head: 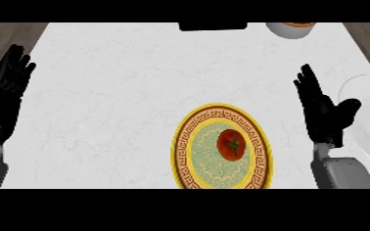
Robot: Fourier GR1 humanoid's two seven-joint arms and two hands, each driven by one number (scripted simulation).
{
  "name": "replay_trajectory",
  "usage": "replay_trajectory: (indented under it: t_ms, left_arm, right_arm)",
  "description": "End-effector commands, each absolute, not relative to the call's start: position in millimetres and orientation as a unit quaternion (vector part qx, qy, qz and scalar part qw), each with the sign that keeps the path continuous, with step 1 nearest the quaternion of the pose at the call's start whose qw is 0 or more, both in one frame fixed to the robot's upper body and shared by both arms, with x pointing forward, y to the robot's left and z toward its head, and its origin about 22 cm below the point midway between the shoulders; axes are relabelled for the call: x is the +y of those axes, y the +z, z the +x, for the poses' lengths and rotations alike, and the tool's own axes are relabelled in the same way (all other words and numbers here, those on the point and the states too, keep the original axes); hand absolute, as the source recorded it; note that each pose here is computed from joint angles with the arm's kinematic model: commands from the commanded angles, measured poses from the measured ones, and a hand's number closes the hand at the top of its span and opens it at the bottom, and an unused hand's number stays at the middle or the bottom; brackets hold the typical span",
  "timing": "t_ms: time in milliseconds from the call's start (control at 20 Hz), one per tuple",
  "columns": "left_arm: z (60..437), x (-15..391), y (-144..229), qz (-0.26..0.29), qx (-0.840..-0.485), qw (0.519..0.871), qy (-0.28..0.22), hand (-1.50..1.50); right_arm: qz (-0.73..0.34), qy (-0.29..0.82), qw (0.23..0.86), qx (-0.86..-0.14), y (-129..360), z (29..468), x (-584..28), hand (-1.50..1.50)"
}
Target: Pick the tomato from the plate and place it in the plate
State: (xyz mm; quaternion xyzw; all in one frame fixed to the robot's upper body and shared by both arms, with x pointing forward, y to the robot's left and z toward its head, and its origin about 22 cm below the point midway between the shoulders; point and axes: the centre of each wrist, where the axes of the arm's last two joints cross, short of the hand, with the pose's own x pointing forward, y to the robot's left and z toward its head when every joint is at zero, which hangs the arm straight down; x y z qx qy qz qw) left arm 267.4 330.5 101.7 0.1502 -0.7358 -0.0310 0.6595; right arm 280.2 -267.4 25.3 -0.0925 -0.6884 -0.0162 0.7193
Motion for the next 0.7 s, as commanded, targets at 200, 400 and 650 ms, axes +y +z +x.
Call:
replay_trajectory:
  t_ms: [200, 400, 650]
  left_arm:
    - [274, 278, 123, 0.045, -0.79, 0.589, -0.163, 0.0]
    - [276, 253, 117, -0.004, -0.782, 0.587, -0.21, 0.0]
    - [275, 244, 99, -0.023, -0.769, 0.6, -0.218, 0.0]
  right_arm:
    - [0.128, 0.206, 0.84, -0.485, -9, 293, -205, -1.5]
    - [0.045, 0.507, 0.721, -0.471, 40, 317, -197, -1.5]
    - [-0.003, 0.672, 0.568, -0.475, 103, 343, -162, -1.5]
